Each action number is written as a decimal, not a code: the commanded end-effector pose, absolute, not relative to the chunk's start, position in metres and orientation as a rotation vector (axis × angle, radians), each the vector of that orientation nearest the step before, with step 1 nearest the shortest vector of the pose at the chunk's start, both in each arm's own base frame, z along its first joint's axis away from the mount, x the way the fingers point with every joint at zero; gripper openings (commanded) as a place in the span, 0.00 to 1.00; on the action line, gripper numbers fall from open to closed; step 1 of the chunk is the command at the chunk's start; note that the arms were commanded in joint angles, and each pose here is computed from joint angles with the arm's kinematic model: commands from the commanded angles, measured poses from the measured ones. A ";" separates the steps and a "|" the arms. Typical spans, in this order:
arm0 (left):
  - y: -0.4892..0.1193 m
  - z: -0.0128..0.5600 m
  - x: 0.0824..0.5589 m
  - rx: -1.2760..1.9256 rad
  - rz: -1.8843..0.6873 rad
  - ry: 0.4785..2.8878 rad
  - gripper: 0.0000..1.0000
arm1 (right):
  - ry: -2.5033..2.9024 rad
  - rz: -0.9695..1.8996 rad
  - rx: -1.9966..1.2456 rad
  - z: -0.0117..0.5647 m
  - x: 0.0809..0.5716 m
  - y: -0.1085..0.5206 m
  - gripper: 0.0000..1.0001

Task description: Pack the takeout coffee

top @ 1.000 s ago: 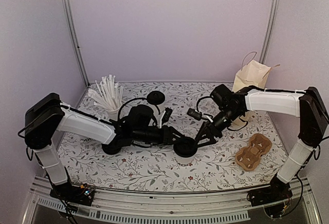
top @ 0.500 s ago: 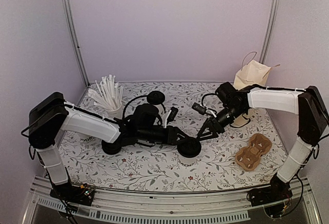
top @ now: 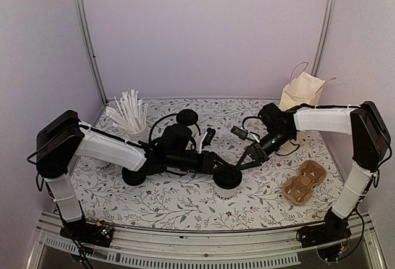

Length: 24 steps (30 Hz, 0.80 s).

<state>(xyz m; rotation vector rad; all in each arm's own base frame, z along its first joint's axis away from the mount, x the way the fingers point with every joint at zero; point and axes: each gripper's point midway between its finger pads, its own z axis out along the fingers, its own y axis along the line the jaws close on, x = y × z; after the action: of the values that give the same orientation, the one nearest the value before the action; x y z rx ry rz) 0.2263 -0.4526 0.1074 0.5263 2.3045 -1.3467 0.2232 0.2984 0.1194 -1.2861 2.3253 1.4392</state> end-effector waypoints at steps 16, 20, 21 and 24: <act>-0.402 -0.001 0.186 0.559 -1.021 2.714 0.41 | 2.361 1.378 -1.272 0.121 0.217 0.280 0.45; -0.402 -0.001 0.186 0.557 -1.022 2.717 0.41 | 2.371 1.389 -1.272 0.116 0.214 0.279 0.43; -0.402 -0.001 0.186 0.557 -1.022 2.717 0.41 | 2.374 1.395 -1.271 0.115 0.214 0.280 0.43; -0.403 0.000 0.186 0.558 -1.025 2.714 0.41 | 2.390 1.410 -1.265 0.111 0.215 0.280 0.43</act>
<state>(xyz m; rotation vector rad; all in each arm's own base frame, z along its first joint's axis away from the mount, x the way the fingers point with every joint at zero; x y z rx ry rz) 0.2247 -0.4534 0.1072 0.5324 2.3039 -1.3466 0.2162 0.2827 0.1147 -1.2635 2.3770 1.4023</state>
